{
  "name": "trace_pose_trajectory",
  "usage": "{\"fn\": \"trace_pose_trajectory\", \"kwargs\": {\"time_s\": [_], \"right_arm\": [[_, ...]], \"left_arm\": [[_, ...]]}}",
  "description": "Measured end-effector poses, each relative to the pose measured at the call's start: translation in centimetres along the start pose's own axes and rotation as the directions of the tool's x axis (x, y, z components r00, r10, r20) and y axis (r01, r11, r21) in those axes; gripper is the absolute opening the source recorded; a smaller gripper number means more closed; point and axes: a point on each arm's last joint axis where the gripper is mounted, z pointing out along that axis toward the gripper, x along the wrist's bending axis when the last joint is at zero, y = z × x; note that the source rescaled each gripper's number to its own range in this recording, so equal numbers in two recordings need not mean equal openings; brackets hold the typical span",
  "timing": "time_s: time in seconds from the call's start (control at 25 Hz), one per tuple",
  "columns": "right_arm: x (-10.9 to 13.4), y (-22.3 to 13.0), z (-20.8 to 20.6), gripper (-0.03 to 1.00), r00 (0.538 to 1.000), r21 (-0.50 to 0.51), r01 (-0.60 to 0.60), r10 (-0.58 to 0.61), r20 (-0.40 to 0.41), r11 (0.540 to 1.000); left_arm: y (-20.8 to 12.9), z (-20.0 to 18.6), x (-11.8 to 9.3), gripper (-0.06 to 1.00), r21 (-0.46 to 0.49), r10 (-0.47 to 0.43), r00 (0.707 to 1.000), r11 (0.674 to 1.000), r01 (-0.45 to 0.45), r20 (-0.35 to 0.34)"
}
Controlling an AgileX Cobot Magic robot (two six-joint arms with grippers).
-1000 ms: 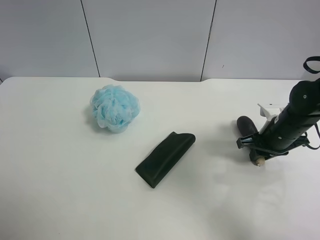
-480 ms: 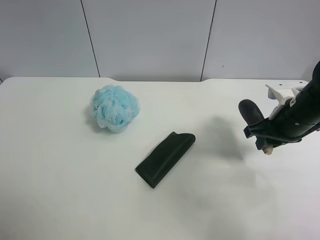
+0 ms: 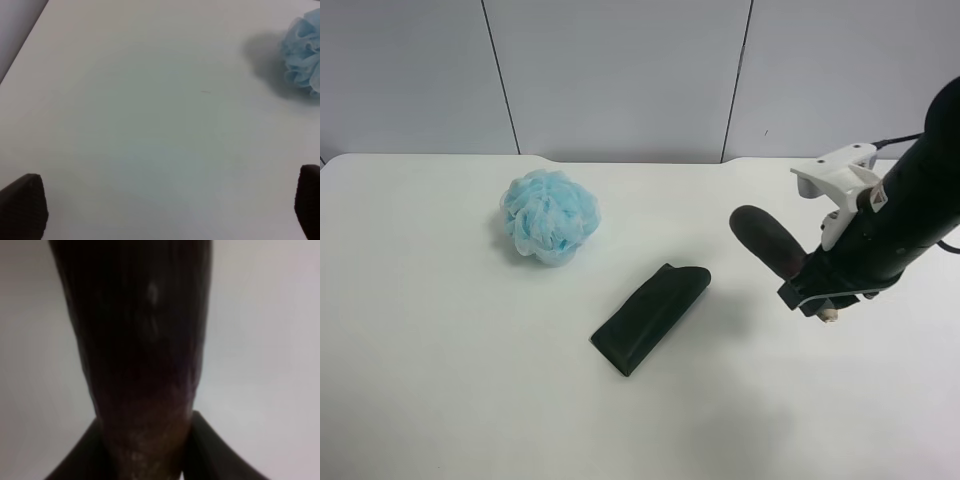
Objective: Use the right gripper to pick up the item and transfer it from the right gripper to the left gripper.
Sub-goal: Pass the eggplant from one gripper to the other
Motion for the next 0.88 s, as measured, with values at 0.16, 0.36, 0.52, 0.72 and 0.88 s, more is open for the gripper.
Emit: {"fn": "trace_pose_trajectory", "kwargs": {"time_s": [0.16,0.36,0.52,0.72,0.88], "right_arm": [[2.1,2.1,-2.4,0.00,0.992,-0.039,0.120,-0.121,-0.019,0.992],[4.8,3.2,-4.4,0.00,0.964,-0.068,0.262,-0.265,-0.036,0.963],[6.4,3.5,-4.9,0.00,0.938,-0.070,0.338,-0.342,-0.049,0.938],[8.4,3.9,-4.0,0.00,0.907,-0.047,0.398,-0.401,-0.132,0.916],[9.3,3.8,-3.8,0.00,0.879,-0.052,0.426,-0.427,-0.211,0.903]], "left_arm": [[0.3,0.6,-0.4,1.00,0.045,0.063,0.997,0.997,-0.064,0.038],[1.0,2.4,-1.3,1.00,0.151,0.144,0.976,0.974,-0.169,0.161],[1.5,3.1,-1.9,1.00,0.171,0.269,0.917,0.929,-0.327,0.294],[3.4,3.0,-2.4,1.00,0.116,0.398,0.824,0.871,-0.478,0.404],[5.0,3.4,-3.1,1.00,0.079,0.495,0.731,0.801,-0.593,0.470]]}}
